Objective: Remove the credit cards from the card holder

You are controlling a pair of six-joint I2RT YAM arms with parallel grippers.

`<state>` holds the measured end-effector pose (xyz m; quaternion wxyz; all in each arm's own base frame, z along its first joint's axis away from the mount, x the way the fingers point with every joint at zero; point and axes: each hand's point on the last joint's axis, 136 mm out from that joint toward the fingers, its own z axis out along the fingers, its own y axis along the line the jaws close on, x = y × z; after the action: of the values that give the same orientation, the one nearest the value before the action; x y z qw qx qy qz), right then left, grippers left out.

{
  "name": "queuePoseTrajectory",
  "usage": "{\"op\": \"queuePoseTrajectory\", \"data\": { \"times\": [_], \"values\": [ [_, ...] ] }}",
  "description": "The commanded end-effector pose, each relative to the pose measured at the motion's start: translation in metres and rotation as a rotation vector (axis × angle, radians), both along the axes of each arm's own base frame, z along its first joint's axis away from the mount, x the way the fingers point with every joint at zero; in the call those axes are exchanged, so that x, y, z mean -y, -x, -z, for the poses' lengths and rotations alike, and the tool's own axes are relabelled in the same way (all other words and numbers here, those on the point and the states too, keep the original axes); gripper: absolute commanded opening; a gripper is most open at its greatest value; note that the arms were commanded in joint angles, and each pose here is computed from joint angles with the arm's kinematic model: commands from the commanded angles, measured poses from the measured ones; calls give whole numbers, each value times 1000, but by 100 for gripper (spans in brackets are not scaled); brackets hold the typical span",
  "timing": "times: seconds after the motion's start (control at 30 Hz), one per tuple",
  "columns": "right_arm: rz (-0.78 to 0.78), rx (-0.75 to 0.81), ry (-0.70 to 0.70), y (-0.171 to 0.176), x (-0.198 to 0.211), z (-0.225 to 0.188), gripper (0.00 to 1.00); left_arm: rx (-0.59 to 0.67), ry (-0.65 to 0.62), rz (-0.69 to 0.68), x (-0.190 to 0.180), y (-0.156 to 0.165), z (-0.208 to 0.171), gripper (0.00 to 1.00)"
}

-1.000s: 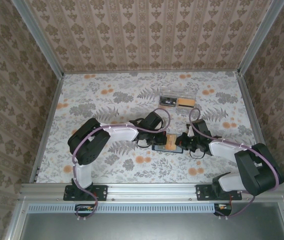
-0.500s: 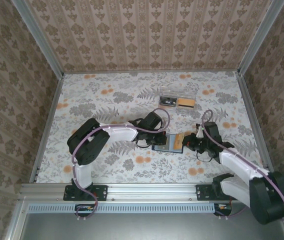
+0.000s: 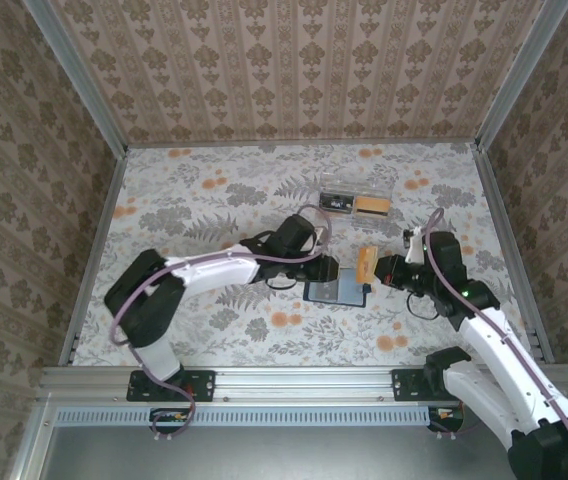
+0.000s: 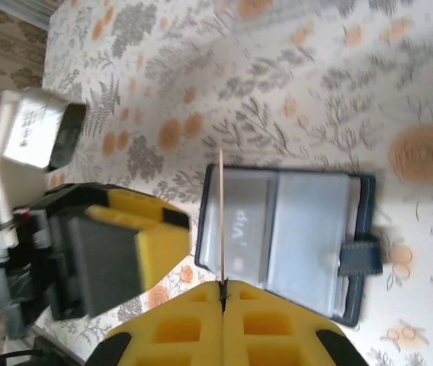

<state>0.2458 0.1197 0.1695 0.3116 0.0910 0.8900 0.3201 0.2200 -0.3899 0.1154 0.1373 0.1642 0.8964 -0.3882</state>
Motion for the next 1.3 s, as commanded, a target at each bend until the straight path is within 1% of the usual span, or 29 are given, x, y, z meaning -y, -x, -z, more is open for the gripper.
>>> {"op": "queuePoseTrajectory", "data": {
  "times": [0.0, 0.03, 0.07, 0.17, 0.27, 0.33, 0.37, 0.53, 0.63, 0.73, 0.77, 1.03, 1.27],
  "values": [
    [-52, 53, 144, -13, 5, -16, 0, 105, 49, -74, -23, -12, -37, 55],
    [-67, 79, 180, -20, 5, -22, 0, 129, 58, -96, -33, -13, -44, 59],
    [-86, 110, 220, -27, 4, -29, 0, 147, 66, -114, -43, -13, -50, 61],
    [-182, 225, 362, -47, -2, -45, 0, 208, 90, -169, -72, -12, -69, 78],
    [-283, 304, 520, -64, -4, -50, 0, 258, 94, -209, -97, -9, -80, 93],
    [-344, 330, 611, -73, -3, -51, 0, 284, 96, -229, -111, -6, -84, 96],
    [-376, 339, 664, -78, -2, -51, 0, 294, 100, -241, -118, -5, -85, 100],
    [-520, 292, 934, -99, 16, -39, 0, 324, 125, -263, -138, 2, -88, 100],
    [-582, 280, 1052, -110, 23, -31, 0, 334, 117, -277, -149, 5, -86, 100],
    [-679, 307, 1124, -117, 22, -25, 0, 341, 116, -291, -159, 7, -85, 100],
    [-704, 301, 1143, -124, 21, -15, 0, 342, 115, -296, -162, 8, -84, 100],
    [-962, 340, 1303, -150, 17, 14, 0, 342, 115, -335, -176, 10, -79, 100],
    [-1055, 395, 1412, -175, 20, 15, 0, 337, 93, -360, -183, 8, -74, 100]
  ]
}}
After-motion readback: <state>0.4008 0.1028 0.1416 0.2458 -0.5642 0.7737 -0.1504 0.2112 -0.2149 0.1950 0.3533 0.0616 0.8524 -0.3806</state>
